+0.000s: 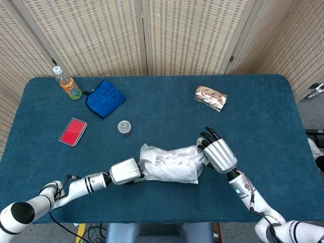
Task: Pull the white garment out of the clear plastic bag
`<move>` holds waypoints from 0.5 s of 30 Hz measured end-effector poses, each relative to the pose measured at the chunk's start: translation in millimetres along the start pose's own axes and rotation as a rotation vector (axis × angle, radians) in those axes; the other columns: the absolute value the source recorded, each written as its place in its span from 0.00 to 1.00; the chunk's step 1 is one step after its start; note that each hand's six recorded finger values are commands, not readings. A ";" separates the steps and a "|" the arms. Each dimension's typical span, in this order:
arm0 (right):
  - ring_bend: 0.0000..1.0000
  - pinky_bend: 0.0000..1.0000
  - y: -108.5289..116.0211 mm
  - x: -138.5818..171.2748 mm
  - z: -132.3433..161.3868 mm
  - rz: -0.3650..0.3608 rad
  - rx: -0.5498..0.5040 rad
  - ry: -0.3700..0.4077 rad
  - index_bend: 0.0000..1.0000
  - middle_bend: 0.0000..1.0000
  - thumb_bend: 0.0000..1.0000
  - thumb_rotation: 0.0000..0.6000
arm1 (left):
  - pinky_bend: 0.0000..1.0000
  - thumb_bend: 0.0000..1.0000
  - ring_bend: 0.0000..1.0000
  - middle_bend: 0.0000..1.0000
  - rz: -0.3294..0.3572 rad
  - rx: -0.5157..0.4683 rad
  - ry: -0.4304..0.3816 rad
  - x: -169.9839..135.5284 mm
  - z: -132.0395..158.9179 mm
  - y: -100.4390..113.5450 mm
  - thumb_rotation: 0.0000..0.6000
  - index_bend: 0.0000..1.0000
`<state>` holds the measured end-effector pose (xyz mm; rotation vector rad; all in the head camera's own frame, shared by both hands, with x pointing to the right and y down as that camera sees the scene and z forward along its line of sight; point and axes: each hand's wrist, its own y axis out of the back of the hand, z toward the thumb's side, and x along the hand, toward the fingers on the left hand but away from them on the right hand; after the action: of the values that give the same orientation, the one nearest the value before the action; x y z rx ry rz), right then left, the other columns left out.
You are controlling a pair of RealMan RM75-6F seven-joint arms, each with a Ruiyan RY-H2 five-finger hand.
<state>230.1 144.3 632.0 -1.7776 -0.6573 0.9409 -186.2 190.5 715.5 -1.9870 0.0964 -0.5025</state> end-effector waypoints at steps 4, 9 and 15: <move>0.23 0.15 7.4 2.0 -3.3 -0.013 -0.013 -0.005 0.84 0.43 0.63 1.00 | 0.78 0.50 0.79 0.75 -0.009 0.001 0.043 -11.1 -12.2 0.6 1.00 0.65; 0.23 0.15 18.2 3.0 -7.5 -0.039 -0.037 -0.012 0.85 0.43 0.63 1.00 | 0.78 0.50 0.79 0.75 -0.021 0.008 0.098 -26.0 -27.8 1.7 1.00 0.65; 0.24 0.15 32.1 4.4 -14.8 -0.077 -0.047 -0.023 0.85 0.44 0.63 1.00 | 0.78 0.50 0.79 0.75 -0.019 0.001 0.174 -46.1 -43.9 3.2 1.00 0.65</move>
<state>245.4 128.2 604.1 -1.7723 -0.7631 0.9018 -244.6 165.2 715.2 -1.9415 0.1858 -0.6876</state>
